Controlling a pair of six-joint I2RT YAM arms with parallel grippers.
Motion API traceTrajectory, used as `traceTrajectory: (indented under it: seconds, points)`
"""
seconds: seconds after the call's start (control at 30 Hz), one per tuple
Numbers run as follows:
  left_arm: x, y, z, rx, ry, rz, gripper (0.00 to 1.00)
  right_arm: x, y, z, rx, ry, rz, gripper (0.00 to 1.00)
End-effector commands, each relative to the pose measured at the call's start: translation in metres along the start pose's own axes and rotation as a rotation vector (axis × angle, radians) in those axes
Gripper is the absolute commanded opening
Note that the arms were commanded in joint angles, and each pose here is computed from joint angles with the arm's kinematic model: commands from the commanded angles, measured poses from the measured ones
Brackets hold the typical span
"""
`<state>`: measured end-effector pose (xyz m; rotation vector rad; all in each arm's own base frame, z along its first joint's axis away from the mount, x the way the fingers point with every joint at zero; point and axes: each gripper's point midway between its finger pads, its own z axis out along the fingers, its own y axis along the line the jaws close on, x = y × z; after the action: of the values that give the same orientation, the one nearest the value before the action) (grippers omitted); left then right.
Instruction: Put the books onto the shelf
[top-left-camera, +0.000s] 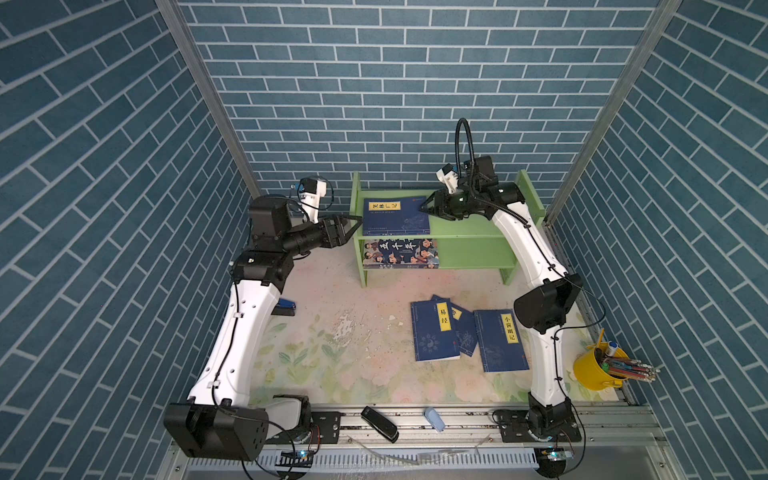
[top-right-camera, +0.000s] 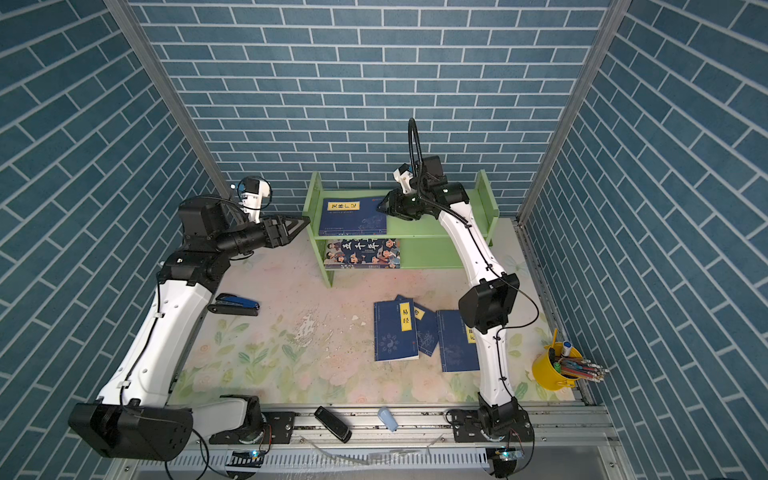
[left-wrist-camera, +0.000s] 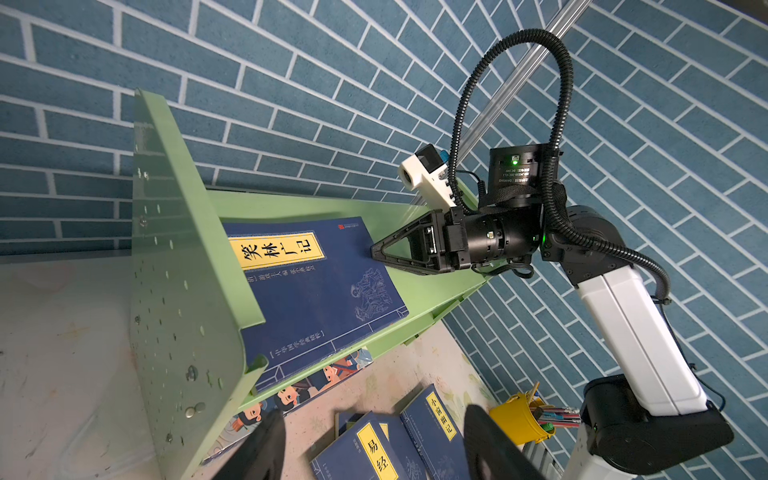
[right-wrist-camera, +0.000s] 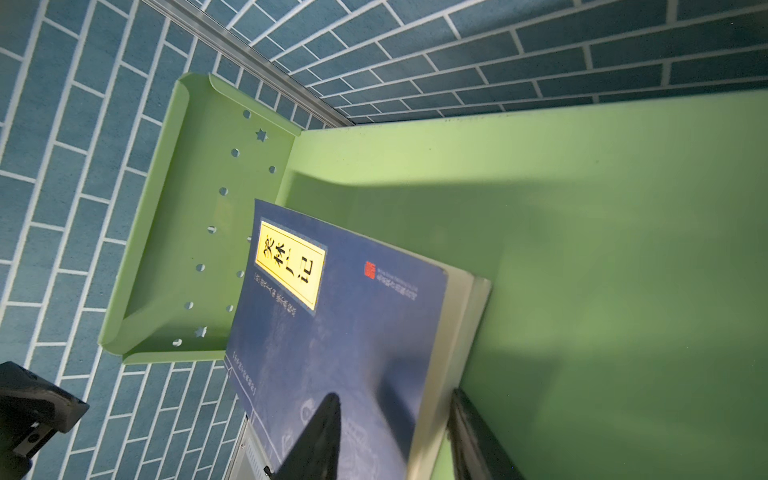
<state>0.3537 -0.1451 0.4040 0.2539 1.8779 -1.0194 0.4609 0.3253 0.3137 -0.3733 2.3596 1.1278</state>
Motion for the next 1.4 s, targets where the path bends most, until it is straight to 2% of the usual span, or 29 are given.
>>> traceTrajectory:
  seconds: [0.0, 0.73, 0.93, 1.07, 1.17, 1.37]
  points:
    - [-0.004, -0.001, -0.003, 0.005, -0.021, 0.013, 0.69, 0.022, -0.011, 0.017, 0.034, 0.083, 0.019, 0.44]
    - [-0.007, -0.001, -0.002, 0.01, -0.031, -0.002, 0.7, 0.026, 0.009, 0.013, 0.004, 0.088, 0.0, 0.44]
    - [-0.007, 0.001, -0.002, 0.001, -0.033, -0.004, 0.7, 0.024, -0.002, 0.008, 0.08, 0.069, -0.005, 0.53]
    - [-0.006, 0.008, -0.006, -0.053, -0.034, -0.01, 0.7, 0.017, -0.014, -0.005, 0.166, 0.027, -0.008, 0.58]
    - [0.001, 0.012, -0.008, -0.085, -0.019, 0.037, 0.7, 0.009, -0.005, -0.018, 0.156, -0.019, -0.024, 0.59]
    - [0.021, 0.039, -0.014, -0.219, 0.035, 0.224, 0.7, 0.004, 0.017, -0.039, 0.102, -0.076, -0.042, 0.59]
